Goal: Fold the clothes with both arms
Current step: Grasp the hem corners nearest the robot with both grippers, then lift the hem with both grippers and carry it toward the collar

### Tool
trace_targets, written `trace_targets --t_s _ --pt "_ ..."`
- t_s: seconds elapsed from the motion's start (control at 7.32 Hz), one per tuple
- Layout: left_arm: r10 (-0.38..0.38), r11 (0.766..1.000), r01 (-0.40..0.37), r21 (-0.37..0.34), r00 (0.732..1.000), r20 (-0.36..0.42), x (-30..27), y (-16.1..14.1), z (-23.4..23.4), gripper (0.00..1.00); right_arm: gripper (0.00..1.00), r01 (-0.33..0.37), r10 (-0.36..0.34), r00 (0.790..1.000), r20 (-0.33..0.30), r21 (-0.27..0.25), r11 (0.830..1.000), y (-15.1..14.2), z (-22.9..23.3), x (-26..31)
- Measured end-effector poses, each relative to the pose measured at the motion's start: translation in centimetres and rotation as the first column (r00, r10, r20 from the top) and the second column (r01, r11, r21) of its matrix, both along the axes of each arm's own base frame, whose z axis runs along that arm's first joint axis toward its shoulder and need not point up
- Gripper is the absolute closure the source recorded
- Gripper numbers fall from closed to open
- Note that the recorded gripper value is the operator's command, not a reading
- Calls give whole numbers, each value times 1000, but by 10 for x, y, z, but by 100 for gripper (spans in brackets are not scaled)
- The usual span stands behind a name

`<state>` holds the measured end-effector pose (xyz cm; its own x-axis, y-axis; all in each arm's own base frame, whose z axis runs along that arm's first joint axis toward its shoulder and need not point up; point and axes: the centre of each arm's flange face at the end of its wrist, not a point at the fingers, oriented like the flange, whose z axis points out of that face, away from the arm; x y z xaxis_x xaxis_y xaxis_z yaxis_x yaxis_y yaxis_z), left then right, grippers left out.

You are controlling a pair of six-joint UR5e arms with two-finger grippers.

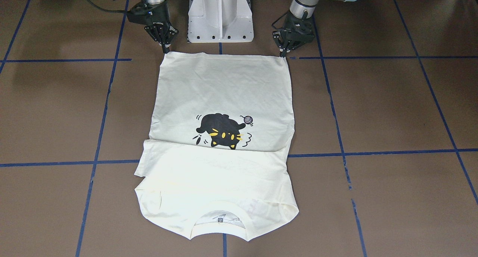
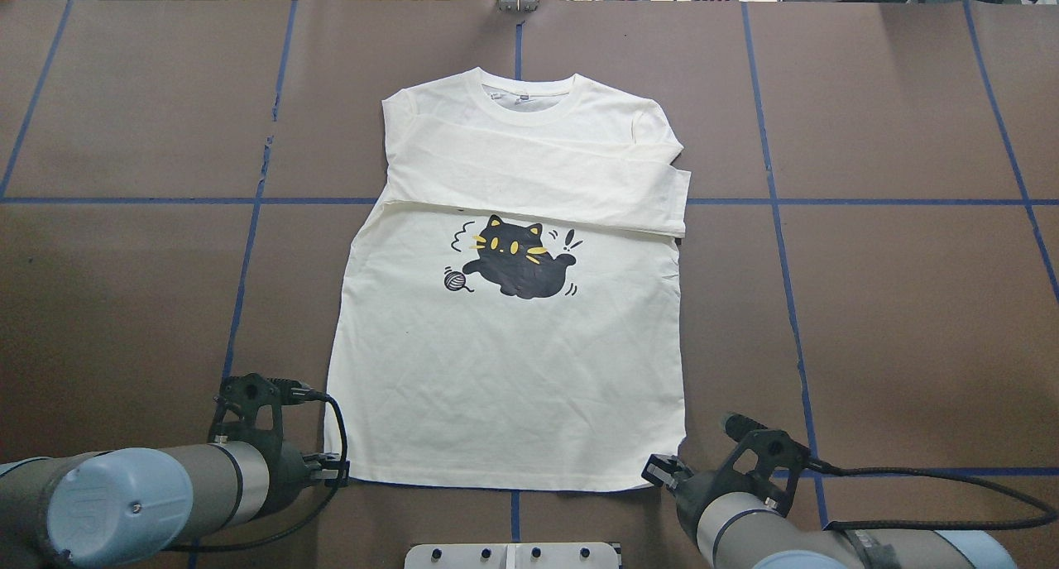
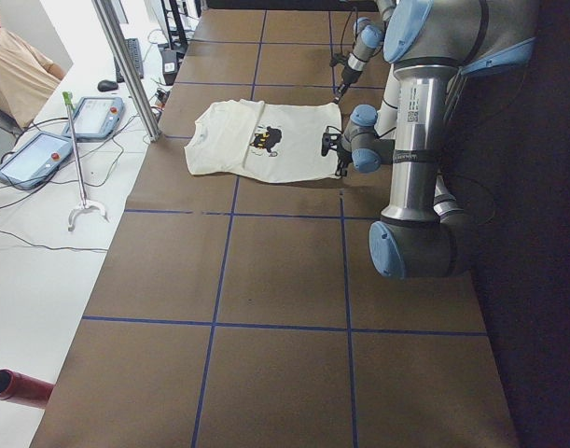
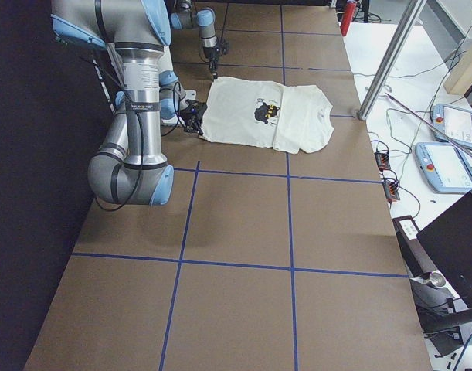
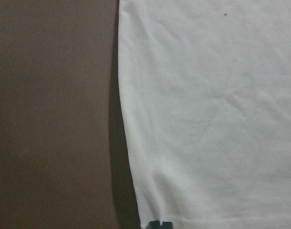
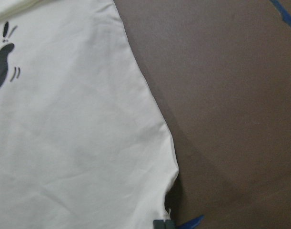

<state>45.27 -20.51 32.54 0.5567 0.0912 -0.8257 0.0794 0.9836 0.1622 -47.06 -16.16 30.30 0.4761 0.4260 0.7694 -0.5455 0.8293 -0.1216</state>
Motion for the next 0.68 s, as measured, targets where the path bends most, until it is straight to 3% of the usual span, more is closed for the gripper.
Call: trace_targets --t_s 0.41,0.68 --pt "91 995 -92 -40 995 -32 -88 15 -112 100 100 44 -40 997 64 -65 997 -11 -77 105" --pt "99 994 -101 -47 994 -43 -128 5 -166 100 100 82 -73 994 83 -111 990 -17 -109 158"
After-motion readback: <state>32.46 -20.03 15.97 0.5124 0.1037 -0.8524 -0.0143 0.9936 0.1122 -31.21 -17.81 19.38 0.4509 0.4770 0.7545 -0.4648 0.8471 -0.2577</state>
